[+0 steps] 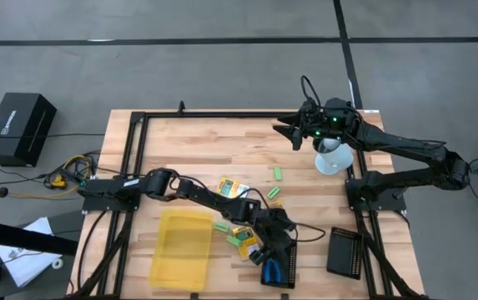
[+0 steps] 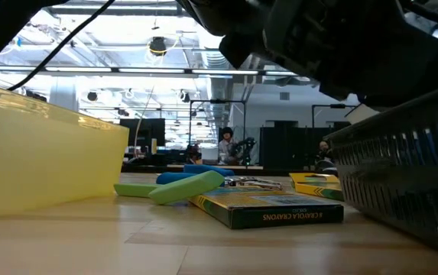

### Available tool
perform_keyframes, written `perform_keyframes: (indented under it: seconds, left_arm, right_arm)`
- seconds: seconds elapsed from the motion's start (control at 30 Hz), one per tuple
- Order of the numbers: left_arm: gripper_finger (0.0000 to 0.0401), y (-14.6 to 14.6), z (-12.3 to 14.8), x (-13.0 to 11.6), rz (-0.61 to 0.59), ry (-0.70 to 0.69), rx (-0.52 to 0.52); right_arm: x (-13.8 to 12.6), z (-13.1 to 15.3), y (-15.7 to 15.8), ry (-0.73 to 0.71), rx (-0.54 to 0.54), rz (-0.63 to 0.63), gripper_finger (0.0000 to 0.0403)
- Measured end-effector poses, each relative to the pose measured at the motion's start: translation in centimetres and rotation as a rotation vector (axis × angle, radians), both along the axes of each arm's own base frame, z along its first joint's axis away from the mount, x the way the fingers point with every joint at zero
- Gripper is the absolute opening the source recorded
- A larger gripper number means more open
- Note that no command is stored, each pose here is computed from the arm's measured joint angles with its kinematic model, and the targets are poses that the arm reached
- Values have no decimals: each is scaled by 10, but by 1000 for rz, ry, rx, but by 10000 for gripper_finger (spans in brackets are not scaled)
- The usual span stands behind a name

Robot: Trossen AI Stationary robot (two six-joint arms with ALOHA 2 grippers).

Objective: Pick & Place School Supplies
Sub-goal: Put the blue hole puncher into the left black bin

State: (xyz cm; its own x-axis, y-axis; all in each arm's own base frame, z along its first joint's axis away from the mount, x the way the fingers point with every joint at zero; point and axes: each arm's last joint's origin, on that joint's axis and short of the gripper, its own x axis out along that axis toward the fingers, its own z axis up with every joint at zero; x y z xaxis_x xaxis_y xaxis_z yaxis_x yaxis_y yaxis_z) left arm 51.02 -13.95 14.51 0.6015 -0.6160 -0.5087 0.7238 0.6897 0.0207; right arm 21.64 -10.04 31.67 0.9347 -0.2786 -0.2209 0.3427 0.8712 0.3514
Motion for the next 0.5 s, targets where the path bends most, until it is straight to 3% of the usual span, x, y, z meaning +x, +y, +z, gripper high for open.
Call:
perform_keyframes:
  seconds: [0.27,0.5]
  left_arm:
    - [140,4,46,-5,48,-79,-18]
    - [138,18,79,-7,158,-119,-41]
  right_arm:
    - [0,1,0,-11,-5,0,224]
    - [0,8,-4,-75,-37,-16,224]
